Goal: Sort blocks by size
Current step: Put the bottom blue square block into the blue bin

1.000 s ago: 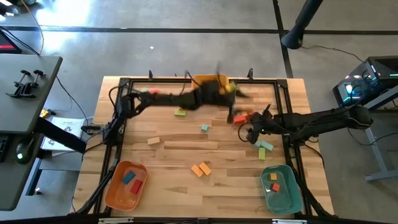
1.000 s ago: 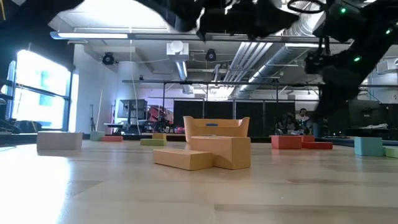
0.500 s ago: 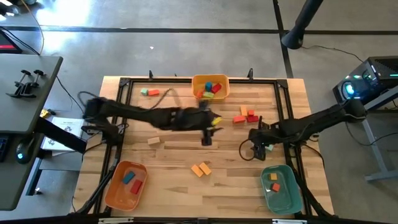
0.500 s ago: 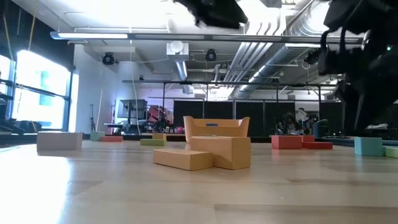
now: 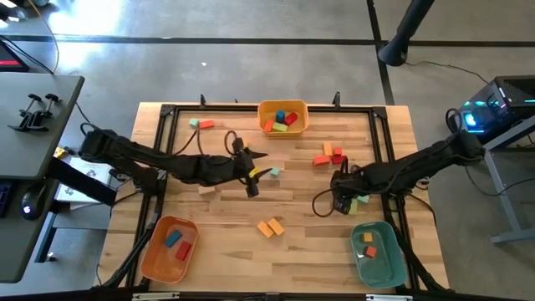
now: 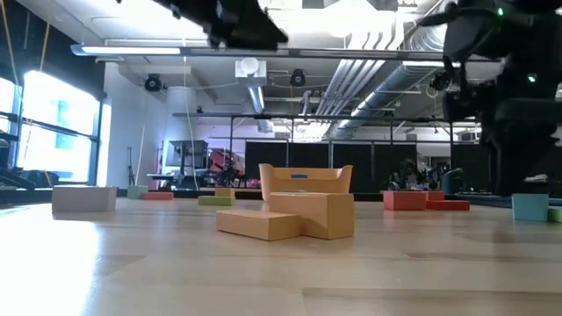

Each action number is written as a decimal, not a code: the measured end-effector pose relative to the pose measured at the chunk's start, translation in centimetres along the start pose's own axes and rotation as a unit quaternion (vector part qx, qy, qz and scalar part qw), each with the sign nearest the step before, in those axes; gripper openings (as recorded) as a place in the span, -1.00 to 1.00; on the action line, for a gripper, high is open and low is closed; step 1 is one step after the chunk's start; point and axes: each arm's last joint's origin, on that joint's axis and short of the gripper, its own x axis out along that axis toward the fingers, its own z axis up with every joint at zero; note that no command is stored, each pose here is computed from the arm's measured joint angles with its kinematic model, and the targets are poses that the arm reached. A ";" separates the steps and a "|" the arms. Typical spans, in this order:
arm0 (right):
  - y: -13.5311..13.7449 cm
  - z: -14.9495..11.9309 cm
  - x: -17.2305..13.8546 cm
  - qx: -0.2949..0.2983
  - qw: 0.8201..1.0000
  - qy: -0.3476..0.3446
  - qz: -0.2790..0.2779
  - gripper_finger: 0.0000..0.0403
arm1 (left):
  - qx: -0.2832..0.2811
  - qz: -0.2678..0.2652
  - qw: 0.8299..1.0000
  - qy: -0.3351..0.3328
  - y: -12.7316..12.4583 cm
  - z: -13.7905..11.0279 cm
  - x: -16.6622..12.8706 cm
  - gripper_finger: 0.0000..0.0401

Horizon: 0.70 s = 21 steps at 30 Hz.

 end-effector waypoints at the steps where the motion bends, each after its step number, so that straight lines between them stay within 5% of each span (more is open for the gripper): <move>1: 0.0 0.1 -0.4 0.017 1.000 0.002 -0.008 0.11 | -0.006 0.001 1.000 -0.010 0.1 0.3 -0.1 0.04; 9: -0.6 -0.8 -0.7 0.124 0.989 0.081 -0.023 0.11 | -0.008 -0.007 1.000 -0.009 -0.4 -0.9 -0.4 0.04; 17: -0.2 -0.8 1.2 0.134 0.990 0.025 0.026 0.11 | -0.004 -0.014 1.000 -0.015 -0.8 -1.0 -0.5 0.04; 21: -0.2 -0.7 1.4 0.144 0.989 0.013 0.031 -0.07 | -0.006 -0.015 1.000 -0.018 -0.8 -0.9 -0.5 0.04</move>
